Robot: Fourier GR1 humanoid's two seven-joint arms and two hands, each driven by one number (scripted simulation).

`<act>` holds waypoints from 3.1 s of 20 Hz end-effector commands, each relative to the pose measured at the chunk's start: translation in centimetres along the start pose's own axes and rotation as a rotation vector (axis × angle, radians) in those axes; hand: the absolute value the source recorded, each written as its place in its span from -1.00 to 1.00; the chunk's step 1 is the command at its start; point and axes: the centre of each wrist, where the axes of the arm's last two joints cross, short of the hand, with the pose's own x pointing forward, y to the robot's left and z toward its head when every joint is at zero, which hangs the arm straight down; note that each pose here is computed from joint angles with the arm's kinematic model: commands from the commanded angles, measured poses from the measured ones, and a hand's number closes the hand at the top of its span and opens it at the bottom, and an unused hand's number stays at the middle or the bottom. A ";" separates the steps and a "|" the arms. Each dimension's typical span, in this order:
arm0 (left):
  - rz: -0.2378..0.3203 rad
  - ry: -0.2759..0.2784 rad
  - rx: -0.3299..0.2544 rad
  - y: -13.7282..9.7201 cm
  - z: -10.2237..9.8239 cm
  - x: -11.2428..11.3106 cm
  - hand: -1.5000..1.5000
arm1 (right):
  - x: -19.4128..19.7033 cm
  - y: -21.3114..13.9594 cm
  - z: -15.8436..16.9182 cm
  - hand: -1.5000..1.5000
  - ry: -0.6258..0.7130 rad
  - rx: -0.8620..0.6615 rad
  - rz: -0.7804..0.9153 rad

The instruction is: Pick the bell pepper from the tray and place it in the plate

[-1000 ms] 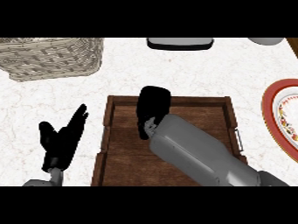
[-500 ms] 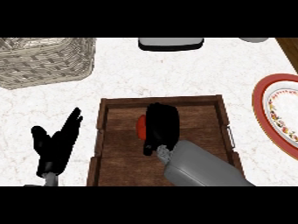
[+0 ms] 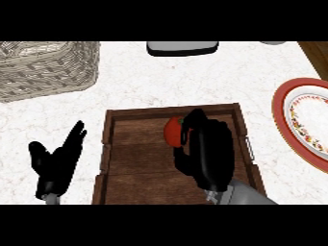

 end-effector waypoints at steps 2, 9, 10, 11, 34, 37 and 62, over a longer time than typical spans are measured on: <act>0.009 0.059 -0.006 -0.1 0.5 -1.5 0.00 | -2.4 -3.1 0.9 1.00 0.215 -0.234 -0.186; 0.005 0.031 -0.014 -2.0 0.0 -1.6 0.00 | -7.3 -7.4 2.5 1.00 0.321 -0.410 -0.312; -0.006 0.033 -0.031 -0.7 0.0 -1.4 0.00 | -8.2 -7.2 1.9 1.00 0.328 -0.457 -0.351; 0.002 0.027 -0.031 -0.2 0.3 -0.6 0.00 | -10.1 -7.0 1.7 1.00 0.343 -0.483 -0.357; -0.017 0.013 -0.078 -1.6 -0.5 -0.2 0.00 | -34.9 -12.3 -6.8 1.00 0.489 -0.692 -0.203; -0.016 0.025 -0.082 -2.0 -0.8 -0.6 0.00 | -37.7 -11.7 -5.6 1.00 0.688 -0.484 -0.200; -0.019 0.031 -0.064 -2.0 -0.3 -1.9 0.00 | -47.2 -13.3 -1.1 -1.00 0.451 -0.514 -0.754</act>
